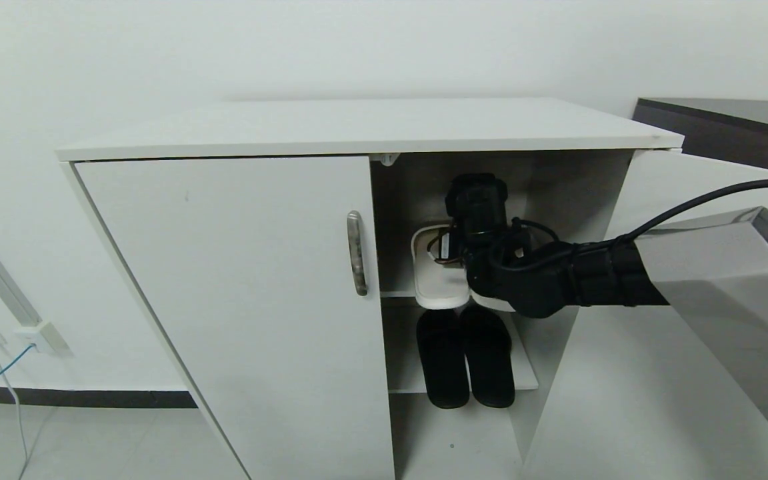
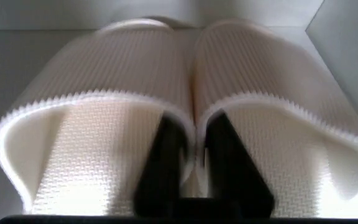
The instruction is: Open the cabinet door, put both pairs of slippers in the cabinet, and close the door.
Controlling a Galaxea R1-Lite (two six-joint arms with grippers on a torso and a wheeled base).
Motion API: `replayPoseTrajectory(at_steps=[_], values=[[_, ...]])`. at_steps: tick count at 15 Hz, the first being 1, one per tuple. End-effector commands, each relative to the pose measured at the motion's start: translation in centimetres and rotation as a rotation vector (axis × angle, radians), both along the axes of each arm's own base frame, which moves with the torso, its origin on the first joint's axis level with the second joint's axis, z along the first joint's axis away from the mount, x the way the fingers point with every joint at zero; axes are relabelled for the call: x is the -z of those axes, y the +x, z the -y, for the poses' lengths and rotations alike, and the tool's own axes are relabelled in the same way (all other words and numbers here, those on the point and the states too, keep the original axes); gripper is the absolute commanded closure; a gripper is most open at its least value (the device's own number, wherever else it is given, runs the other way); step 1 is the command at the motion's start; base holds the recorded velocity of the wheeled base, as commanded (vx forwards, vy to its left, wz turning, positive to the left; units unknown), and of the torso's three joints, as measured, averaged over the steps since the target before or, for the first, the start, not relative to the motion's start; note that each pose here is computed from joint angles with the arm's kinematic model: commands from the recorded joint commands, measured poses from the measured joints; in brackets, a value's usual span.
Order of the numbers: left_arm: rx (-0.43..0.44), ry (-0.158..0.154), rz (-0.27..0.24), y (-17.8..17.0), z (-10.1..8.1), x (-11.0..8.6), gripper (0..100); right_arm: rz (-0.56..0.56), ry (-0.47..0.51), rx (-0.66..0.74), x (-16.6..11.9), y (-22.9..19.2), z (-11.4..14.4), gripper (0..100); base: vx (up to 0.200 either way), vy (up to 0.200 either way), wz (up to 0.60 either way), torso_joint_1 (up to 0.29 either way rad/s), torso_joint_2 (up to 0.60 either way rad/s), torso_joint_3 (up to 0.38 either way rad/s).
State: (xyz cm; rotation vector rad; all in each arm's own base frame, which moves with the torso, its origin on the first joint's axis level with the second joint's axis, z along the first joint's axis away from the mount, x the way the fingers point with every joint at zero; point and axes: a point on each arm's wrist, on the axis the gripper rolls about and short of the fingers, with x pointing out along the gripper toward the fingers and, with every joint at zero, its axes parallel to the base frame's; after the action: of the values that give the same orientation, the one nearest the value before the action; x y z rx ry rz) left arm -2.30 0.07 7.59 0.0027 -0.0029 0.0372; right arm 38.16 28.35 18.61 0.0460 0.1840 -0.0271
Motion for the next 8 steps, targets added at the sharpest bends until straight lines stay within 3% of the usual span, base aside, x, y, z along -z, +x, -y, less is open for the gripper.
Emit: replayPoseTrajectory(at_steps=[1,8], values=[[-0.001,0.0,-0.001,0.0,0.0,0.0,100,-0.005,-0.004,0.0,0.2,0.0,0.0,0,0.0,0.0,0.0,0.0,0.0,0.0],[-0.001,0.0,-0.001,0.0,0.0,0.0,100,-0.024,-0.012,-0.052,-1.7,-4.9,0.9,0,0.0,0.0,0.0,0.0,0.0,0.0]])
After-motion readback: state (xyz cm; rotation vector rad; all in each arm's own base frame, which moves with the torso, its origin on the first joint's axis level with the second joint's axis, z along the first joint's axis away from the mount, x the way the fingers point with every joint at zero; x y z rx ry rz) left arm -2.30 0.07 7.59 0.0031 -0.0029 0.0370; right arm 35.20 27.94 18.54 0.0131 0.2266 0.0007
